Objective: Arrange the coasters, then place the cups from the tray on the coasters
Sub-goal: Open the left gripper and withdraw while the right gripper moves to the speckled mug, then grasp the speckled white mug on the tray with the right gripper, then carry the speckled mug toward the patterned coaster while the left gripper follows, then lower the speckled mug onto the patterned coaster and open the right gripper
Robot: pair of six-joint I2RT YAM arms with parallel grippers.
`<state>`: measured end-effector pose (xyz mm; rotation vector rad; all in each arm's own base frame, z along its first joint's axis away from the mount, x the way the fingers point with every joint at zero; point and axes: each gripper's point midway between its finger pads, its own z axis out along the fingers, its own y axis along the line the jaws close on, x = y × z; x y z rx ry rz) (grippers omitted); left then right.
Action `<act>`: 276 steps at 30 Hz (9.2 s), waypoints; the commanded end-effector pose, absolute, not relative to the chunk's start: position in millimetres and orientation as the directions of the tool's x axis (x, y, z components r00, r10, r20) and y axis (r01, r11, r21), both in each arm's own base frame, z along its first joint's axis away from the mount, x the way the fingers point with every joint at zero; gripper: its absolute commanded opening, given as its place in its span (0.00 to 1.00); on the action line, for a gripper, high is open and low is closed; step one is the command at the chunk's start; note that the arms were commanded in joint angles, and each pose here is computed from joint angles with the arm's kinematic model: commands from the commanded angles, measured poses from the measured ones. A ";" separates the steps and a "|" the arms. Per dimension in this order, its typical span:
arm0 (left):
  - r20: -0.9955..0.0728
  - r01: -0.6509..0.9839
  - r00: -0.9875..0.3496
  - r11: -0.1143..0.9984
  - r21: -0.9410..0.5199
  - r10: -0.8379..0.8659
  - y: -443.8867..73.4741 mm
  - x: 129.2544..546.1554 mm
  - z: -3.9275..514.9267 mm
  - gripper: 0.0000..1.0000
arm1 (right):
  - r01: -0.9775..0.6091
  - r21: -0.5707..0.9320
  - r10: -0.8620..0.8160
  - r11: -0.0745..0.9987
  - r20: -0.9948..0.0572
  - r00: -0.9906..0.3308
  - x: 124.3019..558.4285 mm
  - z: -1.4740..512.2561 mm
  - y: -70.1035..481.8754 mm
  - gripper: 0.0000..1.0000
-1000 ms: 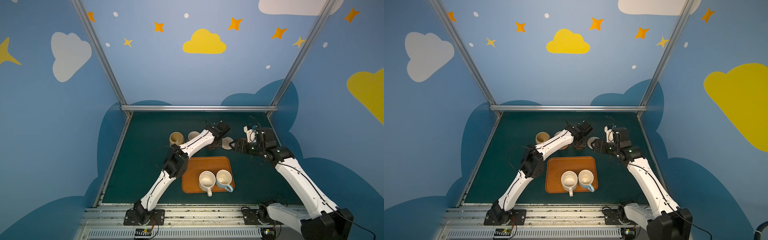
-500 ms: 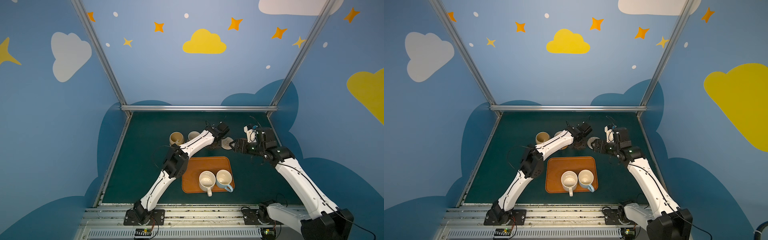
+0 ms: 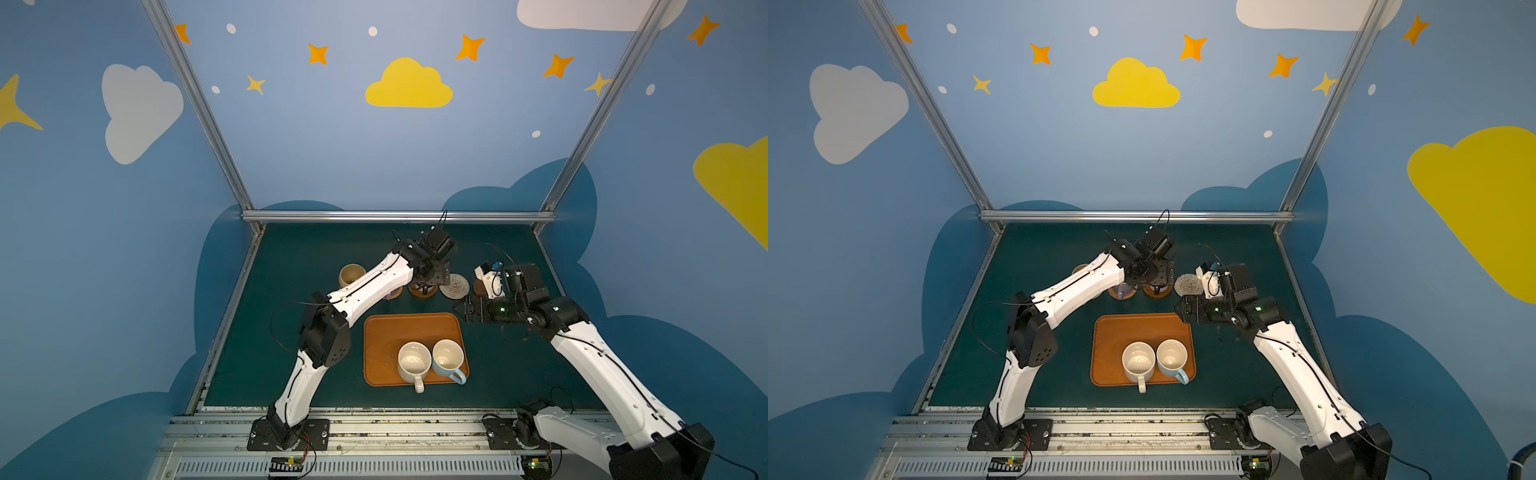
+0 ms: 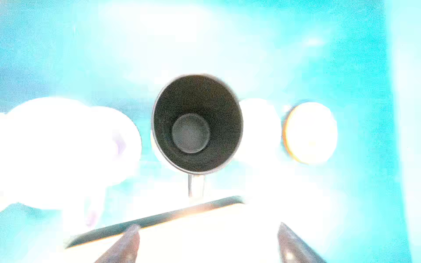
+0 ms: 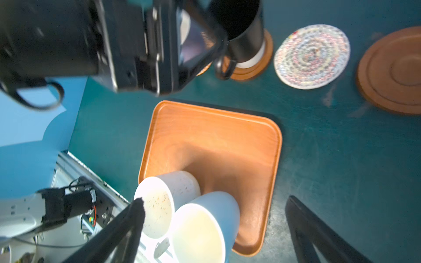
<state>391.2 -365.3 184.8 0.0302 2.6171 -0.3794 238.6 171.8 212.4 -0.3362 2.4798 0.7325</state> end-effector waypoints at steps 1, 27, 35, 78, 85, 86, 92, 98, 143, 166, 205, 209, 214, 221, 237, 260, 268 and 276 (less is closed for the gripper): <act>-0.499 0.118 -0.863 0.932 -0.343 -0.074 -365.6 386.4 212.8 0.99 | -0.415 0.414 -0.155 0.810 -0.532 -0.833 211.7 207.0 177.0 0.96; -0.337 0.231 -0.942 0.748 -0.622 0.011 -260.5 252.2 246.0 0.98 | -0.618 0.233 -0.493 0.751 -0.425 -0.759 112.6 155.7 236.6 0.68; -0.269 0.177 -0.963 0.754 -0.632 0.000 -250.4 232.1 222.4 0.98 | -0.646 0.237 -0.538 0.726 -0.390 -0.748 87.5 136.6 255.7 0.61; -0.112 -0.125 -0.953 0.702 -0.702 -0.282 -220.6 205.5 151.7 0.99 | -0.573 0.060 -0.546 0.817 -0.239 -0.803 113.7 80.8 276.5 0.39; -0.117 -0.121 -0.953 0.707 -0.697 -0.278 -219.5 204.9 151.3 0.99 | -0.604 0.083 -0.574 0.793 -0.234 -0.785 110.7 77.7 283.1 0.35; -0.117 -0.121 -0.953 0.705 -0.699 -0.279 -219.8 205.4 151.9 0.99 | -0.604 0.079 -0.576 0.793 -0.226 -0.785 110.7 76.1 283.4 0.36; -0.115 -0.122 -0.953 0.702 -0.702 -0.281 -220.6 205.6 150.5 0.99 | -0.599 0.051 -0.578 0.799 -0.208 -0.789 113.3 71.6 284.4 0.37; -0.109 -0.130 -0.952 0.698 -0.704 -0.287 -220.2 204.8 147.6 0.99 | -0.607 0.048 -0.583 0.793 -0.226 -0.780 115.3 78.3 285.0 0.24; -0.296 0.048 -0.878 0.545 -0.837 -0.377 -226.4 240.6 238.2 1.00 | -0.517 0.168 -0.384 0.839 -0.490 -0.783 177.7 166.1 306.2 0.00; -0.339 0.115 -0.867 0.514 -0.850 -0.366 -261.6 287.5 280.7 0.99 | -0.367 0.153 -0.178 0.918 -0.667 -0.723 263.4 210.0 248.9 0.00; -0.318 0.069 -0.899 0.623 -0.780 -0.300 -358.2 366.5 251.0 0.99 | -0.053 0.040 -0.029 0.998 -0.444 -0.896 396.1 139.9 162.9 0.00; -0.290 0.079 -0.921 0.607 -0.791 -0.259 -366.9 365.1 244.3 0.99 | -0.036 0.012 -0.028 0.999 -0.409 -0.912 398.8 130.1 159.9 0.00; -0.303 0.088 -0.924 0.641 -0.762 -0.234 -367.4 368.7 233.3 0.99 | -0.038 0.023 -0.026 0.999 -0.407 -0.913 406.2 120.0 162.9 0.00; -0.307 0.084 -0.923 0.656 -0.750 -0.233 -362.5 370.2 231.7 0.98 | -0.022 0.008 -0.016 1.000 -0.401 -0.916 413.5 113.2 161.2 0.00; -0.286 0.064 -0.927 0.649 -0.758 -0.243 -361.2 368.2 223.7 0.98 | 0.015 -0.012 0.009 1.000 -0.374 -0.928 409.4 107.5 156.3 0.00; -0.290 0.062 -0.924 0.651 -0.757 -0.249 -357.5 365.3 221.5 0.98 | 0.030 -0.042 0.015 0.999 -0.311 -0.950 386.4 89.3 146.3 0.13; -0.296 0.070 -0.922 0.641 -0.765 -0.252 -356.8 364.1 223.5 0.99 | 0.018 -0.023 0.011 1.000 -0.271 -0.963 384.5 89.1 150.4 0.43; -0.322 0.108 -0.918 0.632 -0.768 -0.233 -354.9 358.6 229.8 1.00 | -0.032 0.030 -0.022 0.999 -0.292 -0.956 377.5 111.9 156.3 0.78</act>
